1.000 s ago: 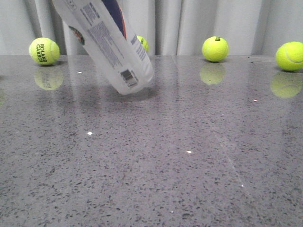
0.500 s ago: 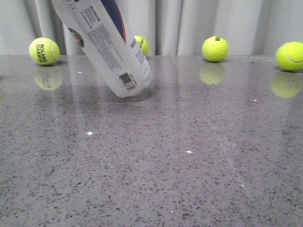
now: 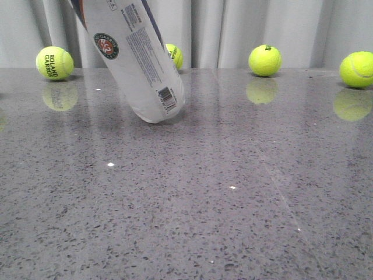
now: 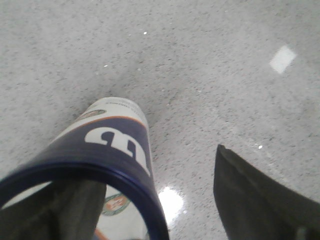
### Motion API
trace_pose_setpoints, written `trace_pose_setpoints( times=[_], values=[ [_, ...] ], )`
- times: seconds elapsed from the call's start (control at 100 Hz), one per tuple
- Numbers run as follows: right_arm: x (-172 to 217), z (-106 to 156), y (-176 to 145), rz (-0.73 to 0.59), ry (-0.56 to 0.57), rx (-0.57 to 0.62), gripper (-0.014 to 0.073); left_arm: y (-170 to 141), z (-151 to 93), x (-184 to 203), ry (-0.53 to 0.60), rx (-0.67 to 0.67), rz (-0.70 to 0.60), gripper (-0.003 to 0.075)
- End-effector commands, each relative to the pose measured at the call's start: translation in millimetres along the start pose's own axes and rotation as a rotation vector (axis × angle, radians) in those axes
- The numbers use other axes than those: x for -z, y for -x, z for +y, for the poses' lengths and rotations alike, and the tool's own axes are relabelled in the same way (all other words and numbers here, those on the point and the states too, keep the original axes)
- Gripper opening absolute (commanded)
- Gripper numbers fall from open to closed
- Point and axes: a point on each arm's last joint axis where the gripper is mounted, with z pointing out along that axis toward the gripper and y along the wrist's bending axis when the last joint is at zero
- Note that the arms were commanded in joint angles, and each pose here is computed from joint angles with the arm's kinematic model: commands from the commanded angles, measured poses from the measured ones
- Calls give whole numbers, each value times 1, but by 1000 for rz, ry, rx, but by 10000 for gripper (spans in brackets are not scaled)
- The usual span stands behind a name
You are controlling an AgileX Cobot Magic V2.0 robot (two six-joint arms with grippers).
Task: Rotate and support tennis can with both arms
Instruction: 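Lower the can's clear end onto the table, standing it upright, then open the left gripper and raise it off the can's lid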
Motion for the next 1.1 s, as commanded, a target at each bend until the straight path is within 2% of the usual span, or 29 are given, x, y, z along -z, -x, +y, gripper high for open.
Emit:
trace_pose_setpoints(
  times=[0.0,0.37,0.82,0.99,1.09],
  values=[
    [2,1,15,-98,1,11,-67,8,-14,18,-54,-2,-68,451],
    [2,1,15,-98,1,11,-67,47,-23,20,-163,-25,-190,451],
    [2,1,15,-98,1,11,-67,54,-30,27,-176,-54,-230,446],
    [2,1,15,-98,1,11,-67,61,-34,44,-163,-76,-304,395],
    [2,1,15,-98,1,11,-67,63,-38,58,-152,-82,-373,283]
  ],
)
